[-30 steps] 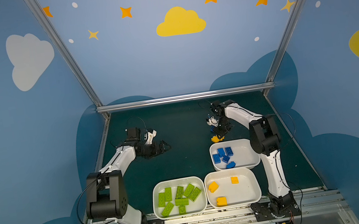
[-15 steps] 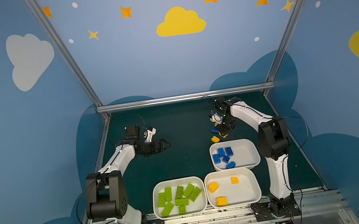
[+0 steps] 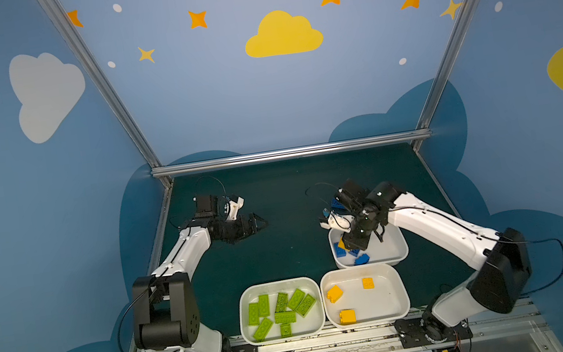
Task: Sort the legos into containers by color
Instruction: 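Carry the yellow brick to the middle bin and open the right gripper, then return the right gripper to the pile and grasp another yellow brick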
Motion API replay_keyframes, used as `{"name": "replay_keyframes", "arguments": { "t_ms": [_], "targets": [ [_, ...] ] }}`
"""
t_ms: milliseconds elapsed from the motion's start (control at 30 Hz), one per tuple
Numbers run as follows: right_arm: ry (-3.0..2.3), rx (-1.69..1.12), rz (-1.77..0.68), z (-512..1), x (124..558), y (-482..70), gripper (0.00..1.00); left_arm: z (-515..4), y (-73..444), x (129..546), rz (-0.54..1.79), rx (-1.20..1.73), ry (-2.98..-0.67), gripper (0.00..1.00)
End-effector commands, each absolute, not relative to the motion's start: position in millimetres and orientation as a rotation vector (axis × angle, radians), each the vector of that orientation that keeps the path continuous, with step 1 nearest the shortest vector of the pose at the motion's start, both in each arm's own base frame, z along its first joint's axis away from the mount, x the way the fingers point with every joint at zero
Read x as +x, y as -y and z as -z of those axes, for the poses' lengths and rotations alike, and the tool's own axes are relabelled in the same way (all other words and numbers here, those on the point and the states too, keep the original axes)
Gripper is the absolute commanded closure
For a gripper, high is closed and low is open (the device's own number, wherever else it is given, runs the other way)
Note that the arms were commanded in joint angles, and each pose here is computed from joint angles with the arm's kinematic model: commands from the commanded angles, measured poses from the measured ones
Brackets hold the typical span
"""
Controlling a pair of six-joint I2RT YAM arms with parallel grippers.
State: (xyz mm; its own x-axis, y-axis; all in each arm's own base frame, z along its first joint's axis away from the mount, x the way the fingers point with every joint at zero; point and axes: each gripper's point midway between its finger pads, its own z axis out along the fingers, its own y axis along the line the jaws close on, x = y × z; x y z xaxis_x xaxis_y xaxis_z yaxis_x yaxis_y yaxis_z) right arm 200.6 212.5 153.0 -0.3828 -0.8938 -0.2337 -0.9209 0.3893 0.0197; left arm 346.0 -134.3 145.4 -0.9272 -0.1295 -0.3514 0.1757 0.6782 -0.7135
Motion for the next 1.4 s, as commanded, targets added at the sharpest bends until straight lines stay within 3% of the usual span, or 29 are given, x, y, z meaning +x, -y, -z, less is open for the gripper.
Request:
{"name": "replay_keyframes", "arguments": {
  "t_ms": [0,233,333,533,633,833,1000,1367],
  "targets": [
    [-2.360,-1.825,-0.330,-143,154,-213,0.69,-163,140,337,1.195,0.039,-2.467,0.01],
    [-2.305,-2.010,-0.226,-99,123,-201,0.65,-168,140,322,1.211,0.030,-2.454,0.01],
    [-2.389,-1.929,-0.154,-90,132,-203,0.54,-168,140,320,1.208,0.022,-2.456,0.01],
    [-2.415,-1.722,-0.309,-135,156,-214,0.38,-173,139,319,1.194,0.031,-2.453,0.01],
    [-2.382,-1.610,-0.342,-164,181,-209,0.38,-172,138,321,1.189,0.027,-2.456,0.01],
    [-2.510,-1.237,-0.246,-186,273,-187,0.38,-170,138,327,1.195,0.007,-2.456,0.00],
    [-2.733,-0.918,-0.143,-170,334,-168,0.41,-170,137,330,1.183,0.007,-2.463,0.00],
    [-2.885,-0.881,-0.116,-98,398,-191,0.39,-160,137,332,1.180,0.000,-2.491,0.01]
  ]
}}
